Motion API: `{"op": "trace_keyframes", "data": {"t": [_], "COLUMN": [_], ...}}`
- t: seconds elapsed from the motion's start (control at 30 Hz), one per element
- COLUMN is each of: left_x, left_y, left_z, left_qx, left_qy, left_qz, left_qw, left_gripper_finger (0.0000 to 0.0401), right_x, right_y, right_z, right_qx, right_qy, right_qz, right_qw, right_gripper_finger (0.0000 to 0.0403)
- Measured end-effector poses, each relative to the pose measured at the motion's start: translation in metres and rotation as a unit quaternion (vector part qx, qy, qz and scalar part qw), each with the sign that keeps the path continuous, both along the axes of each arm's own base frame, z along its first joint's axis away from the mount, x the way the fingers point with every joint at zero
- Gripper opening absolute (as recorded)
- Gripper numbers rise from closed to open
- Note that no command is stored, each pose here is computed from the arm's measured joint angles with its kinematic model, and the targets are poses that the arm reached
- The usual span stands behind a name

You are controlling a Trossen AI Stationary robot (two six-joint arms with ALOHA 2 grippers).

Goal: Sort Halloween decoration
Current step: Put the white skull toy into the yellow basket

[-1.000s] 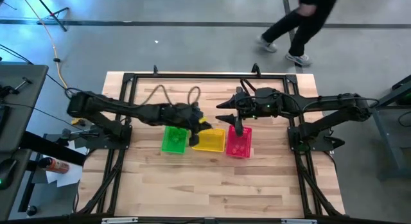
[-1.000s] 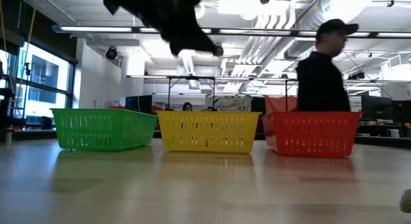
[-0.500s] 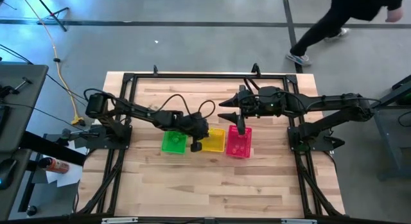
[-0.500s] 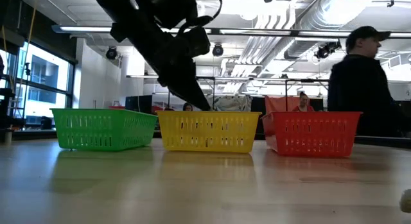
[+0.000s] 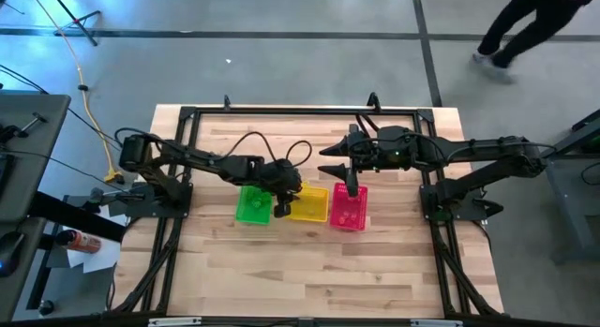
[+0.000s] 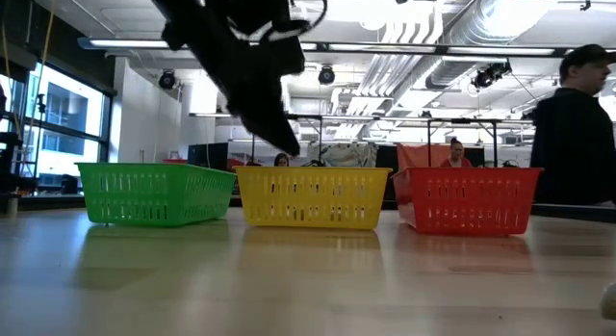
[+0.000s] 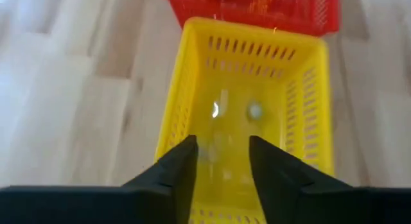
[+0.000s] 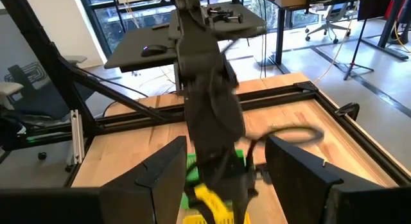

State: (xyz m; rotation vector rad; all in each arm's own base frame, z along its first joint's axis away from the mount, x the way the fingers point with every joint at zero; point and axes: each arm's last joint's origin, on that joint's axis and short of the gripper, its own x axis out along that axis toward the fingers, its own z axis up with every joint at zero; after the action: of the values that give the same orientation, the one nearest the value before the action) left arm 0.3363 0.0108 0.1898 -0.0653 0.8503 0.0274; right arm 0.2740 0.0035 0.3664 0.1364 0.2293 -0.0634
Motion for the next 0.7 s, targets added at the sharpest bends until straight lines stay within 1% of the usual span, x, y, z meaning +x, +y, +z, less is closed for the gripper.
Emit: {"op": "trace_keyframes", "data": {"t": [0.1,0.23,0.37,0.43,0.5,0.57,0.67,0.7], "left_x": [-0.008,-0.03,-0.059,-0.071,-0.084,-0.093,-0.103,-0.105], "left_y": [0.007,0.018,0.021,0.019,0.016,0.012,0.007,0.006], "left_z": [0.031,0.079,0.124,0.141,0.15,0.158,0.16,0.161], "left_qx": [0.007,0.003,-0.007,-0.006,-0.007,-0.008,-0.009,-0.013], "left_qy": [-0.021,-0.098,-0.201,-0.259,-0.296,-0.332,-0.357,-0.359], "left_qz": [0.009,0.052,0.111,0.132,0.148,0.16,0.172,0.174], "left_qw": [1.0,0.994,0.973,0.957,0.944,0.93,0.918,0.917], "left_gripper_finger": [0.0157,0.0178,0.0186,0.0186,0.0186,0.0186,0.0186,0.0186], "right_x": [-0.006,-0.021,-0.037,-0.043,-0.046,-0.049,-0.049,-0.049], "right_y": [0.0,-0.001,-0.001,-0.002,-0.001,0.001,0.004,0.005], "right_z": [0.004,0.008,0.007,0.005,0.003,0.001,0.0,-0.001], "right_qx": [-0.011,-0.013,-0.002,0.009,0.018,0.027,0.043,0.051], "right_qy": [-0.004,0.011,0.053,0.072,0.088,0.102,0.109,0.112], "right_qz": [0.003,0.0,-0.012,-0.018,-0.019,-0.007,0.011,0.017], "right_qw": [1.0,1.0,0.999,0.997,0.996,0.994,0.993,0.992], "right_gripper_finger": [0.0206,0.0206,0.0206,0.0206,0.0206,0.0206,0.0206,0.0206]}}
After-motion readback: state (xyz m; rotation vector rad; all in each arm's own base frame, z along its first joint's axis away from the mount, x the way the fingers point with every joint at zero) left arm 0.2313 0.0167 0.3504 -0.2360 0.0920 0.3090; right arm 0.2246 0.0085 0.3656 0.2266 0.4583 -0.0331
